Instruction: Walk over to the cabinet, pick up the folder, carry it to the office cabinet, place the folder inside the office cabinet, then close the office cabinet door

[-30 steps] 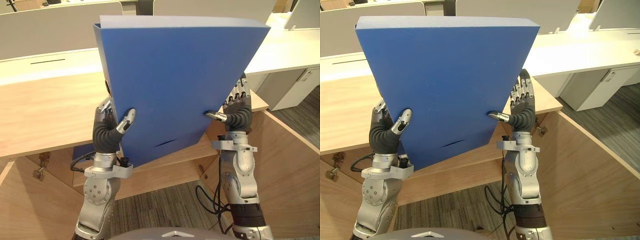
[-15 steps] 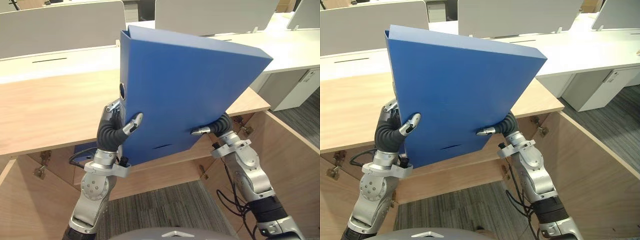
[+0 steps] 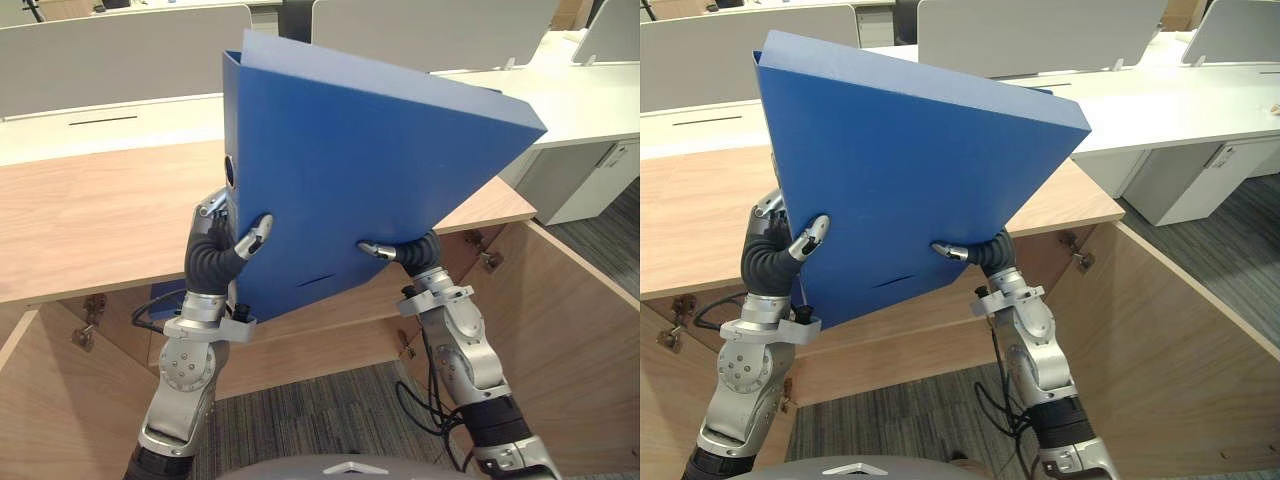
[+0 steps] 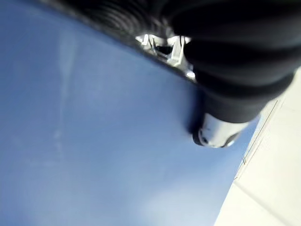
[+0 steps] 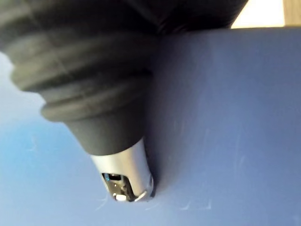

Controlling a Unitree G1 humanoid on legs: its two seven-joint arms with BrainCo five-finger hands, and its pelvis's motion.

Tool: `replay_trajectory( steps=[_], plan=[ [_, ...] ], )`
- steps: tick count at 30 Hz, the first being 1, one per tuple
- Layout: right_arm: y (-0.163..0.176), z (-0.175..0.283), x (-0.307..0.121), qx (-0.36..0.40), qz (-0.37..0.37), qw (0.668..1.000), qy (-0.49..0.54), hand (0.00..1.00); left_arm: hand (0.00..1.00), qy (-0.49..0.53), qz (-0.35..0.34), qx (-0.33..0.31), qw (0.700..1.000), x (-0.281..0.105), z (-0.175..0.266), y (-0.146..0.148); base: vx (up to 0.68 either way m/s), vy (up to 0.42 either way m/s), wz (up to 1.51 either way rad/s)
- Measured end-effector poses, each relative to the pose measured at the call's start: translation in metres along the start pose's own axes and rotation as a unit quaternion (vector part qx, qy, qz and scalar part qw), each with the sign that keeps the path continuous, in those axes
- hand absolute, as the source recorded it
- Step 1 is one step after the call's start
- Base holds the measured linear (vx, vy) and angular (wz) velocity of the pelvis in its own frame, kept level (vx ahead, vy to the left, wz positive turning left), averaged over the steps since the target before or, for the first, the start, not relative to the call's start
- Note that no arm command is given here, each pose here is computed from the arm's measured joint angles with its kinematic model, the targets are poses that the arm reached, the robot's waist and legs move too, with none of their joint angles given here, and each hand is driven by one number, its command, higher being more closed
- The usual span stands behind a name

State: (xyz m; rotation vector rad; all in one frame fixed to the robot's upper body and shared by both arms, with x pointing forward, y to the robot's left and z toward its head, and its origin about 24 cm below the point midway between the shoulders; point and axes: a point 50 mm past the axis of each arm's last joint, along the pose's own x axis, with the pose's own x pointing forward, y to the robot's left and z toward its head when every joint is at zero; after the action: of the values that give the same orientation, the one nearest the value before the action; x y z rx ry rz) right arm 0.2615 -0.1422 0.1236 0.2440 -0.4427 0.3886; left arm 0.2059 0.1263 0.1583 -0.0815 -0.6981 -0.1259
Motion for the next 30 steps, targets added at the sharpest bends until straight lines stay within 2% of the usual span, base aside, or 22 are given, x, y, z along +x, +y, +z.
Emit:
replay_trajectory(
  steps=[8,11,13,19,24,30],
  plan=[
    [0.010,-0.006,0.000,0.039,-0.056,0.997,-0.018,1.00,0.00,0.003,0.071,0.040,0.997,-0.007,-0.001,0.013,-0.02,-0.022,0.11],
    [0.007,-0.007,-0.006,0.046,-0.078,0.996,-0.021,1.00,0.00,0.019,0.130,0.082,0.988,-0.018,-0.001,0.034,-0.02,-0.012,0.11],
    [0.002,-0.007,-0.010,0.041,-0.094,0.995,-0.021,1.00,0.00,0.041,0.185,0.120,0.975,-0.033,-0.002,0.053,-0.03,-0.011,0.09],
    [-0.012,-0.006,-0.023,0.014,-0.139,0.990,-0.013,1.00,0.00,0.116,0.280,0.167,0.938,-0.069,-0.014,0.085,-0.03,-0.009,0.19],
    [-0.020,-0.008,-0.033,0.011,-0.174,0.985,-0.009,1.00,0.00,0.177,0.320,0.180,0.913,-0.095,-0.023,0.095,-0.02,-0.004,0.09],
    [-0.026,-0.002,-0.042,-0.015,-0.205,0.979,-0.013,1.00,0.00,0.310,0.337,0.170,0.873,-0.141,-0.058,0.098,0.02,-0.001,0.11]
  ],
)
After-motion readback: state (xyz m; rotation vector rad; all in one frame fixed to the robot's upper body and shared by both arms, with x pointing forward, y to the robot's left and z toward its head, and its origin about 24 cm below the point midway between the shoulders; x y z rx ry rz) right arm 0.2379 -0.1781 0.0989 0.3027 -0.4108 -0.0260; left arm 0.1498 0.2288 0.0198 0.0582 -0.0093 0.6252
